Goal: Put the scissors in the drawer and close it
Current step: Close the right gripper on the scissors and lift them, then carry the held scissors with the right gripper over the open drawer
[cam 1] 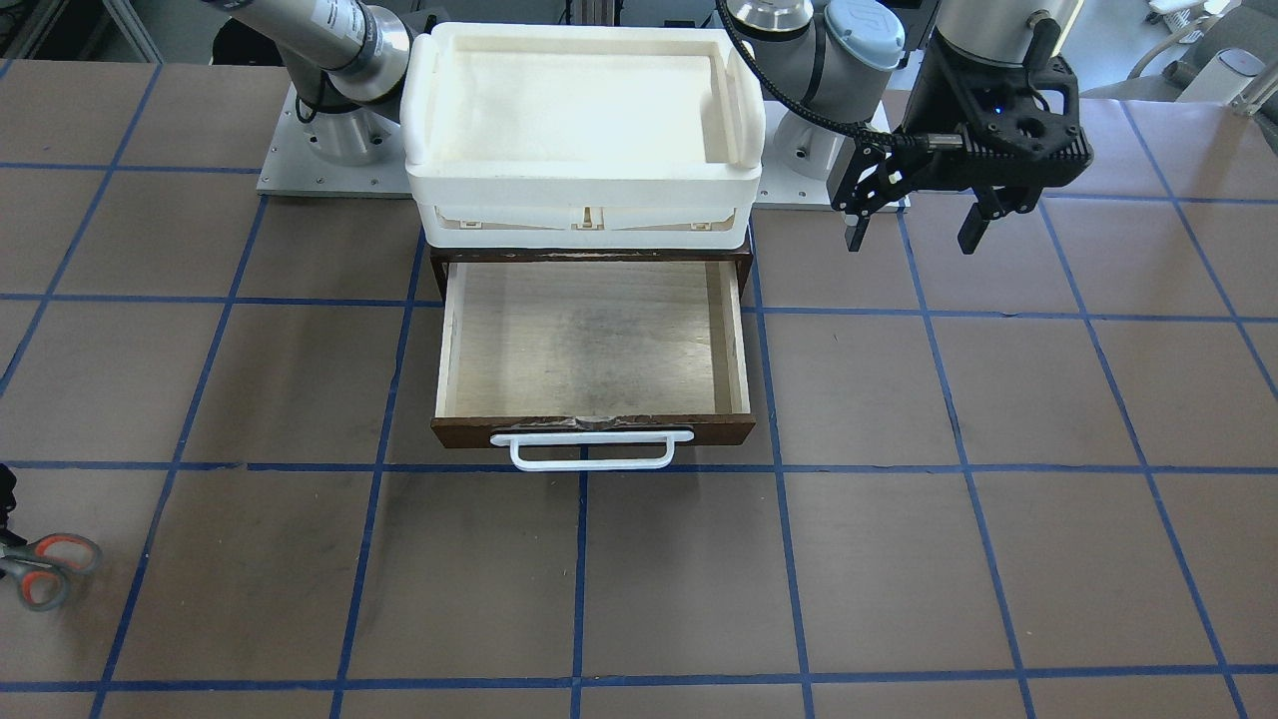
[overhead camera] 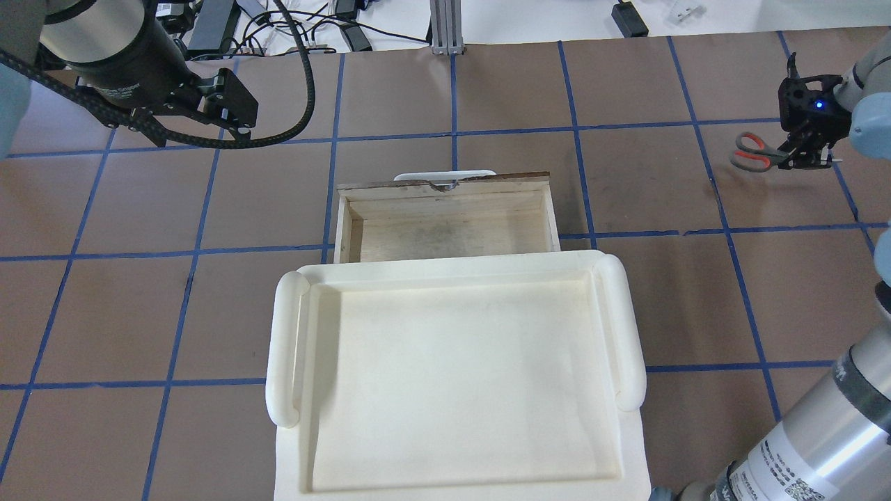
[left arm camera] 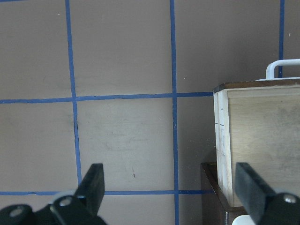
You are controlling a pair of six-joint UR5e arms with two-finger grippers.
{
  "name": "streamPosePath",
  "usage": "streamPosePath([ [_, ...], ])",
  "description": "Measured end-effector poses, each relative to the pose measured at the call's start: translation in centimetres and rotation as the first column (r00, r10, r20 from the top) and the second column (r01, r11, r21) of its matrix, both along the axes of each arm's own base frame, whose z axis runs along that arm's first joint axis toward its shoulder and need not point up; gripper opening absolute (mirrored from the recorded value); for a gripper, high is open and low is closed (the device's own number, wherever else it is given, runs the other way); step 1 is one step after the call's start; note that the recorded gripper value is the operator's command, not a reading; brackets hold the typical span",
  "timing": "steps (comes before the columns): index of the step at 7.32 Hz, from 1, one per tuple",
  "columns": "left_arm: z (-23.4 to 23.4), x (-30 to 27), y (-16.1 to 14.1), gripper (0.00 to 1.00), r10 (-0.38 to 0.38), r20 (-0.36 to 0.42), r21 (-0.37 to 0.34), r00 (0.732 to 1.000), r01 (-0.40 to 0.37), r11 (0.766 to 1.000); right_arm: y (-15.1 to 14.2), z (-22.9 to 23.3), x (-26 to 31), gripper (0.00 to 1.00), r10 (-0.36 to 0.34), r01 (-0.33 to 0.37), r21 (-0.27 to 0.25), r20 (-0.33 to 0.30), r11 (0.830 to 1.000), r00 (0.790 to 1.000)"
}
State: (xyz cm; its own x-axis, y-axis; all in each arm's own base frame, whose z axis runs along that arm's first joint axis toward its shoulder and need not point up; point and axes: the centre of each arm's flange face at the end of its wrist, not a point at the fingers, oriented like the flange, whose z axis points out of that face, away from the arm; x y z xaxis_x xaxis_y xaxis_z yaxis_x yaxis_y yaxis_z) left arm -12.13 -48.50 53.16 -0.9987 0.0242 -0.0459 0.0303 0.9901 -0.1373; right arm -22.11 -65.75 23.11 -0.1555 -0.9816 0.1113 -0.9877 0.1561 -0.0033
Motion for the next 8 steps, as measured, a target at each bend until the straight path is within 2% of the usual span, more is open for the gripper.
streamPosePath([
  [2,-0.1,0.0,0.0,1.0,-0.001,-0.001,0.001,1.0,0.001,1.0,0.6,5.9,3.8,0.0,0.041,-0.042,-0.005,-0.024,0.999,0.999],
  [3,-0.1,-0.1,0.0,1.0,-0.001,-0.001,0.001,1.0,0.001,1.0,1.1,9.2,7.7,0.0,0.064,-0.063,0.003,-0.037,0.998,0.997],
  [6,-0.2,-0.1,-0.1,1.0,-0.002,-0.005,0.003,1.0,0.002,1.0,3.9,16.5,22.0,0.0,0.093,-0.092,0.03,-0.041,0.995,0.995],
  [8,-0.2,-0.2,-0.1,1.0,-0.003,-0.007,0.004,1.0,0.003,1.0,6.3,18.4,31.4,0.0,0.111,-0.11,0.047,-0.029,0.993,0.993],
])
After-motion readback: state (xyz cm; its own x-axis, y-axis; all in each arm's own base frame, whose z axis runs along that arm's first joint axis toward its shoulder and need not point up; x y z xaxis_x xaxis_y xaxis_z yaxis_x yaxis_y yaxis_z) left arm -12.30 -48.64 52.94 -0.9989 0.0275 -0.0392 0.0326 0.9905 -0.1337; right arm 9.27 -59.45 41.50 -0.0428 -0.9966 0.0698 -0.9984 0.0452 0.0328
